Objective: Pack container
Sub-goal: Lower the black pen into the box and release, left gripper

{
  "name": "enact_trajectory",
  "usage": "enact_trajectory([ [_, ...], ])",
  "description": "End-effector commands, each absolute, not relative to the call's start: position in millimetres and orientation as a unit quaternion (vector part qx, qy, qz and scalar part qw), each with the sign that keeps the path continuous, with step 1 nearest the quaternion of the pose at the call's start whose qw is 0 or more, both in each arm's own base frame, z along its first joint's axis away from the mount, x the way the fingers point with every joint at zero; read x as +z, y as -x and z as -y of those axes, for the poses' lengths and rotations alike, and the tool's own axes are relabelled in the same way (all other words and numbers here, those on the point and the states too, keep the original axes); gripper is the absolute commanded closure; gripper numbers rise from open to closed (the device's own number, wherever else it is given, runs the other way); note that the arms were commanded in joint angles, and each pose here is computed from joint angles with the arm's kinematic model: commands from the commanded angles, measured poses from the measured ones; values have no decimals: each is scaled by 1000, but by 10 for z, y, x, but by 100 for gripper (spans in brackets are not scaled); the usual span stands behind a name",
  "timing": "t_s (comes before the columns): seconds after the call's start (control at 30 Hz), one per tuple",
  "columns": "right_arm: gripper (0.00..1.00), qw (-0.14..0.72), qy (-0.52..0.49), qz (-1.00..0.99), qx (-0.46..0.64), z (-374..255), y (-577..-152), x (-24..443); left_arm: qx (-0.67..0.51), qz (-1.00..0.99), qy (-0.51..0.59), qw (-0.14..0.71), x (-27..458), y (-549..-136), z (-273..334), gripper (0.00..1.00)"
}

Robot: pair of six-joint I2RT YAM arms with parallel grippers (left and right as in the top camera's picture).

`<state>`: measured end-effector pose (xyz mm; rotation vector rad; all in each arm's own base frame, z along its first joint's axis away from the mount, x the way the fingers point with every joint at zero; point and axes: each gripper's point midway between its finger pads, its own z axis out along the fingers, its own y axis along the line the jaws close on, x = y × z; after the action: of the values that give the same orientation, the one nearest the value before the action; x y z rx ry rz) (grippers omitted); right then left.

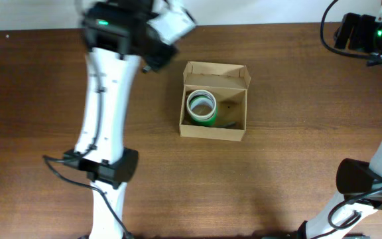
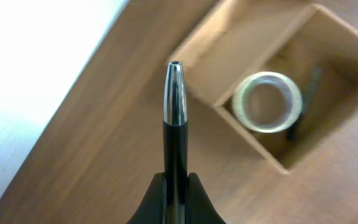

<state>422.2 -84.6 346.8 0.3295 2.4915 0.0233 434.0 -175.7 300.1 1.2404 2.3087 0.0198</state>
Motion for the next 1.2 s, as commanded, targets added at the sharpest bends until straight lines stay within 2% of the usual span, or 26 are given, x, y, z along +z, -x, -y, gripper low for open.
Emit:
enact_trajectory([
  [0.0,1,314,-128,-941,11,846,-4191,3509,30,-832,-498,244,3085,-4036,1920,98],
  [0.2,1,314,-128,-941,11,846,-4191,3509,27,-814,-524,248,3101,-3640,1934,98],
  [0.33,1,314,-128,-941,11,846,-4191,3509,-11,-793,-560,239,2812,-3539,2061,98],
  [0.77,1,314,-128,-941,11,846,-4191,3509,-51,-697,-695,172,1907,-3661,2609,98],
  [1.17,1,314,-128,-941,11,846,-4191,3509,-68,-686,-717,99,1257,-3571,2857,98],
])
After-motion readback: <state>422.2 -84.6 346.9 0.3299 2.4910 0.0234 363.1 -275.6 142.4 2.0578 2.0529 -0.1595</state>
